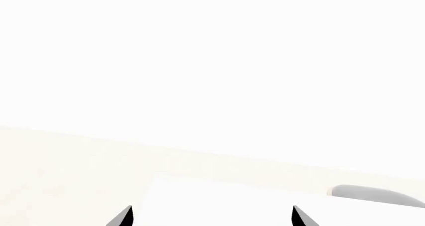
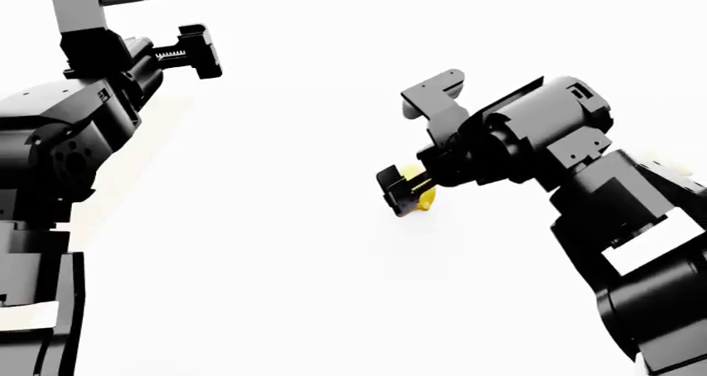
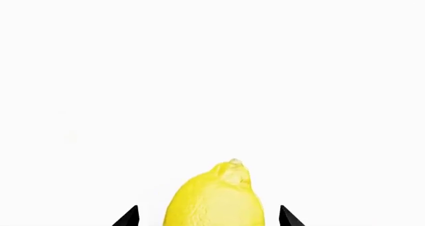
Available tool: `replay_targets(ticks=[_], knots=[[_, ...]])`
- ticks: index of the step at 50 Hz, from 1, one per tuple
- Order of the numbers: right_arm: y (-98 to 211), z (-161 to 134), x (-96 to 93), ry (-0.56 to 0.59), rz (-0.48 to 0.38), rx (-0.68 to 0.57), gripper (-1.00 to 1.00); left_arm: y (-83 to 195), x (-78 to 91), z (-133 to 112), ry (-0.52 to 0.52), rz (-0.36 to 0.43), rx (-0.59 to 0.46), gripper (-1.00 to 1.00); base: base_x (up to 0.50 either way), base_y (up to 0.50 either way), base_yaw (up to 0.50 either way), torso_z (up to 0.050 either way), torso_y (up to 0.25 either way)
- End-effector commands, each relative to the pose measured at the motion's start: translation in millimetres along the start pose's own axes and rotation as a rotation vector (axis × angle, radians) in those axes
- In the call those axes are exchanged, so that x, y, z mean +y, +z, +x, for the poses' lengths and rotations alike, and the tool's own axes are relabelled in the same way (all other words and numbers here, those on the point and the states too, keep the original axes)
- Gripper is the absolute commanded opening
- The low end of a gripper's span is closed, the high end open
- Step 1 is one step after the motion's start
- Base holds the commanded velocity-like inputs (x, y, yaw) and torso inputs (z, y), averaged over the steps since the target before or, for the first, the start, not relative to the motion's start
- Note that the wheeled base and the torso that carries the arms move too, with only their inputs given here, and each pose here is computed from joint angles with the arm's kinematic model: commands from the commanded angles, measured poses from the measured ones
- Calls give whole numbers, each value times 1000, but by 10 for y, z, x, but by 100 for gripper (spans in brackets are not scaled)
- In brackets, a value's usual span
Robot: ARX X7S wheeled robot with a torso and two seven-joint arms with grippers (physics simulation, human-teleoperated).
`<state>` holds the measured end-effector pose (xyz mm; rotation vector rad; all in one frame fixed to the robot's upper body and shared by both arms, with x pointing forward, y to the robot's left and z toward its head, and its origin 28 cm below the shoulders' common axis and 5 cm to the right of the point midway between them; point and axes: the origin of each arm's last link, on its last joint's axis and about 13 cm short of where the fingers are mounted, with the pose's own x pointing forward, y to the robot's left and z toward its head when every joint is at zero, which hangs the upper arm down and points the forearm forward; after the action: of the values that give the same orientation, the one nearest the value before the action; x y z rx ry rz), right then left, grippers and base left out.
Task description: Pick the lemon from the counter and place it in the cabinet.
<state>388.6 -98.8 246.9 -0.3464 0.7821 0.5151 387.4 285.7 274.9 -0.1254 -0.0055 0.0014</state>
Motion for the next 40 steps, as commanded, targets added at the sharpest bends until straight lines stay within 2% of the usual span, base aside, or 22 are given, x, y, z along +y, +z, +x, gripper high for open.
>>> replay_targets(ticks=[1,15,16,40], knots=[[-11,58,2,4,6,30,100,-15,5,-2,2,-8,5,100,0,0,0,0,0],[-21,71,7,5,28,45,100,-10,8,24,4,-11,7,100,0,0,0,0,0],[-24,73,11,1,29,45,-100,-10,8,22,4,-11,7,100,0,0,0,0,0],[-18,64,12,-26,59,3,-100,-15,4,14,3,-9,6,100,0,0,0,0,0]])
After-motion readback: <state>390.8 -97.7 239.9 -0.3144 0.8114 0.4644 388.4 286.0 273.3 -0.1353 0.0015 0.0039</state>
